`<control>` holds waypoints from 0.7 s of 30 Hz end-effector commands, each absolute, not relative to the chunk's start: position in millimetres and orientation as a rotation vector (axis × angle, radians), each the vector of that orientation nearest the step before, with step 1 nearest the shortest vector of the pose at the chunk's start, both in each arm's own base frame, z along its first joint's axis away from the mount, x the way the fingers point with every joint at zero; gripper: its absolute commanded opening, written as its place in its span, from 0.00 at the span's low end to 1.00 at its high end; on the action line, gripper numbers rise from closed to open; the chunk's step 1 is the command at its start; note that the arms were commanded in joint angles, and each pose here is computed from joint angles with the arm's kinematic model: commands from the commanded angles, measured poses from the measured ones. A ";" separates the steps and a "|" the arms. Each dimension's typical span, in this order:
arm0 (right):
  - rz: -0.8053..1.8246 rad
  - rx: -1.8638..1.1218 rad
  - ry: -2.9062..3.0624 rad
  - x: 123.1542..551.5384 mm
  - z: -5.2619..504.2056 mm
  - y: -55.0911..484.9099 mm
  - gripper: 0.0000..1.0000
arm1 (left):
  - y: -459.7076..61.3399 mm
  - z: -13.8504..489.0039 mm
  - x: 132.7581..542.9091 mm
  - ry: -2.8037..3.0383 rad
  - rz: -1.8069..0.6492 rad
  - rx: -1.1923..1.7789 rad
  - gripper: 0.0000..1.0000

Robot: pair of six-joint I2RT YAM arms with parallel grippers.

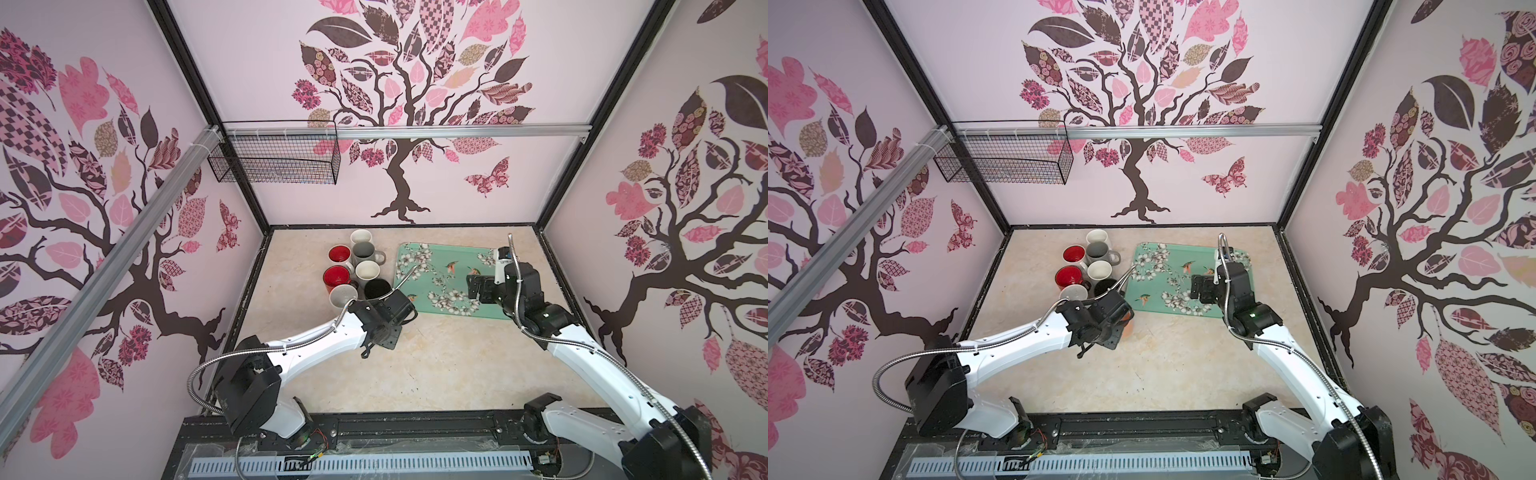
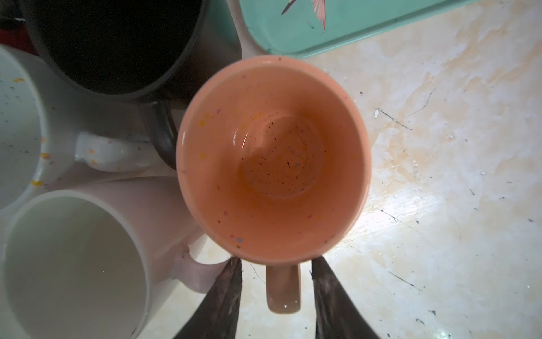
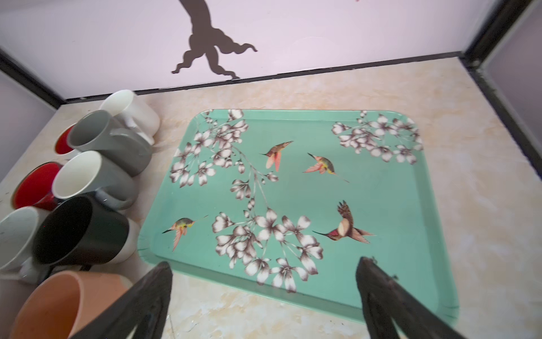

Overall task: Turn the mug right side up
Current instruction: Place the mug at the center of the table, then reset both arms

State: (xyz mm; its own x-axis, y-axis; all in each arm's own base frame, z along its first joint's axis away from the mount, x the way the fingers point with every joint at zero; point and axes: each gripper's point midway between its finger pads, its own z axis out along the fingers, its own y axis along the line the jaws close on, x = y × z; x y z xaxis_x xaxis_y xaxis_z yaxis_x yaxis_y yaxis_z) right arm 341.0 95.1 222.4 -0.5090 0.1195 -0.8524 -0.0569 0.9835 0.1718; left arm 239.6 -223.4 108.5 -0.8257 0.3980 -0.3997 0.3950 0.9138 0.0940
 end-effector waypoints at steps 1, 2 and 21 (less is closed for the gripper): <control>0.012 0.103 2.022 352.1 246.0 62.8 0.99 | -229.4 150.9 249.2 2.568 -0.049 0.558 0.44; -0.036 0.111 1.997 353.6 247.5 55.7 1.00 | -229.0 160.1 250.6 2.549 -0.060 0.559 0.46; -0.247 0.362 1.702 380.6 221.9 -50.7 1.00 | 20.5 285.1 385.9 2.205 -0.093 -0.222 0.91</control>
